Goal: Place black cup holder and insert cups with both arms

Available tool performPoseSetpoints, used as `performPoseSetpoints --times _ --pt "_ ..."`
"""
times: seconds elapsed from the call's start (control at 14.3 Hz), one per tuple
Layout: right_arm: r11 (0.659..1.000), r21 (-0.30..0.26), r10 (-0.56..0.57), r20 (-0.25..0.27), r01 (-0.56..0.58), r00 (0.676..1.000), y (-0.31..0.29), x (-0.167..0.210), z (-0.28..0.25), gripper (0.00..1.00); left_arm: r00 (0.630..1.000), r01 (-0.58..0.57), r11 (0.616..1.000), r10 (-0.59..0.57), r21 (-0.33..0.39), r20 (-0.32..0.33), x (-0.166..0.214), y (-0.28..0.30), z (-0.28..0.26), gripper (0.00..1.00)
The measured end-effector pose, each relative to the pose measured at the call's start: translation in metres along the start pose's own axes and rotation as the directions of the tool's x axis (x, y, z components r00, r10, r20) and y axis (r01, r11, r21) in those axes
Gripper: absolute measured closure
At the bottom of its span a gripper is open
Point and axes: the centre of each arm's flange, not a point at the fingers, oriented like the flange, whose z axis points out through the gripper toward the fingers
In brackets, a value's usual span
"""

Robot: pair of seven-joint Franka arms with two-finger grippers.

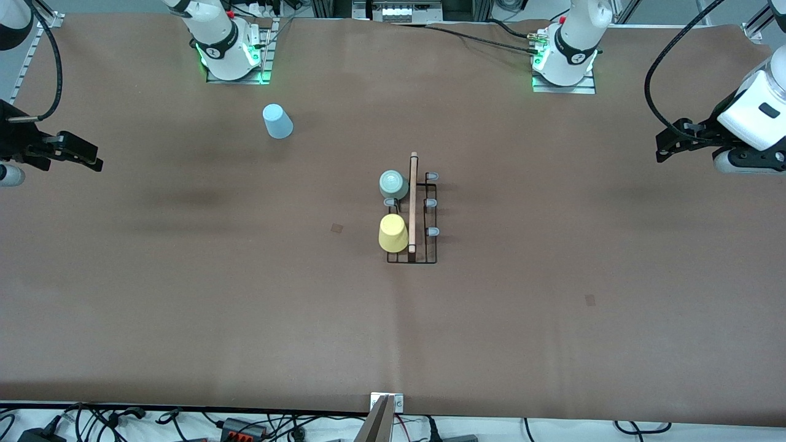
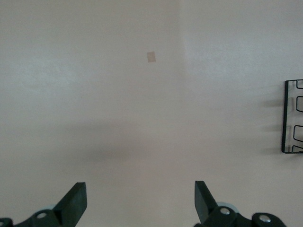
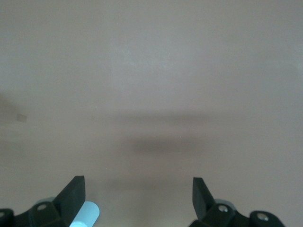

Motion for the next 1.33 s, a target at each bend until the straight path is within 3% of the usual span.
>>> performPoseSetpoints --times 0.56,0.77,1.33 --pt "1.000 -0.001 0.001 -0.028 -0.001 1.000 0.000 0.004 -0.004 0.00 1.000 0.000 1.000 0.000 -0.002 0.000 0.000 0.000 0.000 0.00" --pt "1.000 -0.002 0.001 -0.042 -0.001 0.999 0.000 0.012 -0.008 0.00 1.000 0.002 0.999 -0.002 -0.037 0.000 0.000 0.004 0.000 0.00" --pt "1.000 -0.002 0.000 -0.036 0.000 0.999 0.000 0.016 -0.006 0.00 1.000 0.005 0.999 -0.005 -0.045 0.002 0.000 0.003 0.000 0.00"
